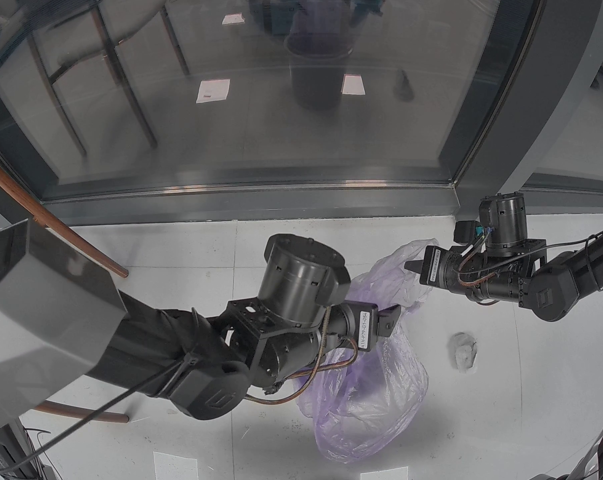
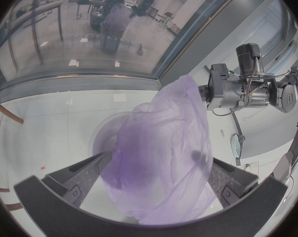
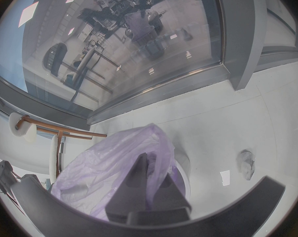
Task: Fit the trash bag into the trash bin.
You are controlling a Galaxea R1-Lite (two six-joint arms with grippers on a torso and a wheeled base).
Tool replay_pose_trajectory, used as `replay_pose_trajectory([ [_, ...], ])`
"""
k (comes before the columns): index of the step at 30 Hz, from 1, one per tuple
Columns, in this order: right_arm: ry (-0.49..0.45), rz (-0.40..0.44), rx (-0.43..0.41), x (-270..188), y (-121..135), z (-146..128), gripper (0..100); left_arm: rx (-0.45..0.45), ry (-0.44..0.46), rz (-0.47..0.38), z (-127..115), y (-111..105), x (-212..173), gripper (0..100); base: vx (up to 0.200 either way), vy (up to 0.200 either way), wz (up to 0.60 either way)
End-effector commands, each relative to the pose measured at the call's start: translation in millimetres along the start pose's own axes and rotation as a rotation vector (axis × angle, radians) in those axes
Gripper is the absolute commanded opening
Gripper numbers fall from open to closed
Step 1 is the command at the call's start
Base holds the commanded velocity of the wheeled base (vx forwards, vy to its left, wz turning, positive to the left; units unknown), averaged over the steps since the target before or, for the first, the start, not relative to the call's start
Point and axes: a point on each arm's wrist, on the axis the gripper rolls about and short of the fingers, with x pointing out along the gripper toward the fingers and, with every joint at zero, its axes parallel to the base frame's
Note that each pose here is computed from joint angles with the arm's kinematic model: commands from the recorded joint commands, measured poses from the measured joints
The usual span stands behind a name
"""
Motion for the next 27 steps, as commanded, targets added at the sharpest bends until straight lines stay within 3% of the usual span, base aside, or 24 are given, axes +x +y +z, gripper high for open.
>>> replay_pose_trajectory([
  [1,-0.003,-0.002,0.003,0.1,-1.7,1.3,0,0.006,0.043,0.018,-13.4,7.8,-13.0,100,0.0,0.0,0.0],
  [9,0.004,-0.007,0.006,2.6,-3.5,-0.3,0,-0.009,0.054,0.062,-14.9,23.7,-9.9,100,0.0,0.0,0.0],
  [14,-0.043,0.017,0.002,2.5,-1.0,4.6,0,-0.011,0.051,0.068,-14.0,26.0,-7.3,100,0.0,0.0,0.0],
  [15,-0.048,0.02,0.001,2.4,-0.7,5.1,0,-0.011,0.051,0.068,-14.2,26.1,-6.9,0,0.0,0.0,0.0],
  [27,-0.063,0.016,0.004,0.8,-4.4,7.1,0,-0.029,0.042,0.094,-16.4,38.4,-2.7,0,0.0,0.0,0.0],
])
